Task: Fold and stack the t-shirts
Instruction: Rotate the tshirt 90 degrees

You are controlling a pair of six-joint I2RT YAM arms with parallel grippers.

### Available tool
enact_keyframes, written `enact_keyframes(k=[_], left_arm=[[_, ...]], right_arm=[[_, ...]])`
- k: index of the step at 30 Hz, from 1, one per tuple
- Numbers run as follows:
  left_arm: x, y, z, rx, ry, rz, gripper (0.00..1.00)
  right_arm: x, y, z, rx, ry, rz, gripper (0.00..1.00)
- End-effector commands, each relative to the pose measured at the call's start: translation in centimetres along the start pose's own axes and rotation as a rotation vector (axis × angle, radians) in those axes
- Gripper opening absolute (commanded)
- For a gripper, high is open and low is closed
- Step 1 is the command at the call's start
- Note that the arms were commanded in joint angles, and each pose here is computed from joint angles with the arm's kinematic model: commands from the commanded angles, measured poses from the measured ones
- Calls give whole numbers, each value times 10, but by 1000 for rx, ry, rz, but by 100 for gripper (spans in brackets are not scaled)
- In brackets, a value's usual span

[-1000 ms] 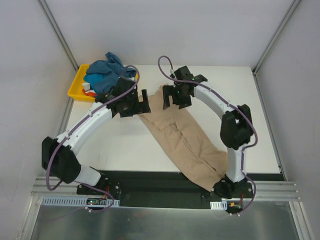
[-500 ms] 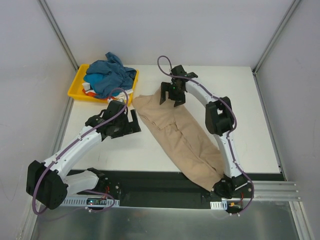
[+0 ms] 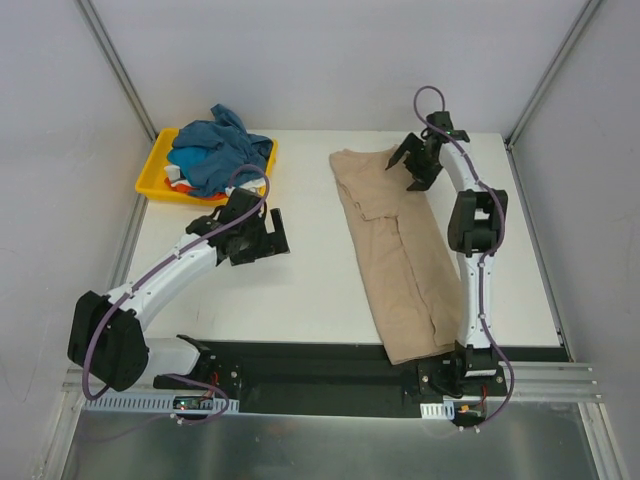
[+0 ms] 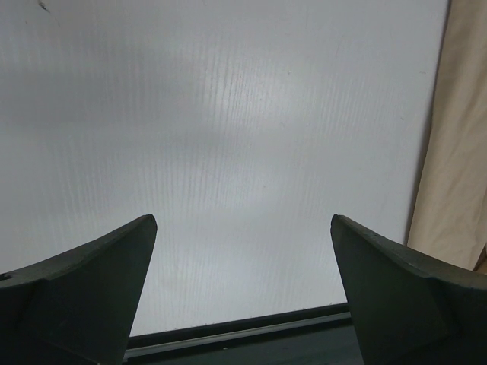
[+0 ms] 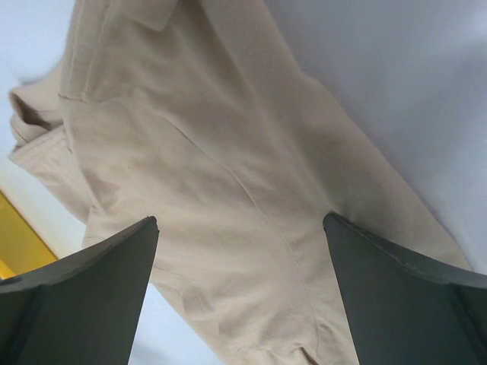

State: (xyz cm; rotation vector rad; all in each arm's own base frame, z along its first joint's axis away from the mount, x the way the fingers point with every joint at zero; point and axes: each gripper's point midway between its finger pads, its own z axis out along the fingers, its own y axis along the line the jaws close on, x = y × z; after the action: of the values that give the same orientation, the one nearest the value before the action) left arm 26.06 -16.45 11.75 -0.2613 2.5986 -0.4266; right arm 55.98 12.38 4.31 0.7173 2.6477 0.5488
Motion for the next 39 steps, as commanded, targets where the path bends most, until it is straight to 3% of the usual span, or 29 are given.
enact_keyframes(k=[1,5,6,8,9,11,12,13,14,16,17,24,30,39], left_arm=[[-19,-14,-5,35,-38,15,99],[-24,-23,-13,76,-51,28,99],[-25,-24,-16,83,-55,27,99],[-24,-24,-19,91,-61,33,99],[-23,-24,-19,94,-60,35,99],[-19,-25,-19,110,-46,35,99],[-17,-25,-19,115,-40,36,99],[-15,-26,-19,120,-36,30,99],[-12,-25,-18,123,-31,30,99],[-7,-25,-19,131,-26,29,99],[-4,-25,-21,143,-27,31,99],[7,-23,-32,179,-39,50,99],[14,-19,-32,186,-34,33,99],[18,-14,-34,183,-45,15,99]], right_arm=[[-53,-20,7,-32,-104,157,97],[-69,7,-48,-139,-148,-8,97],[-71,21,-87,-160,-202,-131,97],[-53,14,-110,-135,-184,-229,97],[-50,25,-153,-153,-236,-286,97],[-18,-12,-159,-36,-178,-363,97],[-7,-10,-194,-22,-228,-414,97],[3,-32,-197,74,-237,-424,97],[38,-69,-180,166,-149,-431,97],[75,-91,-194,254,-156,-465,97],[117,-124,-177,314,-51,-441,97],[244,-175,-176,345,130,-473,97],[264,-190,-159,356,186,-453,97],[301,-156,-118,319,302,-458,97]])
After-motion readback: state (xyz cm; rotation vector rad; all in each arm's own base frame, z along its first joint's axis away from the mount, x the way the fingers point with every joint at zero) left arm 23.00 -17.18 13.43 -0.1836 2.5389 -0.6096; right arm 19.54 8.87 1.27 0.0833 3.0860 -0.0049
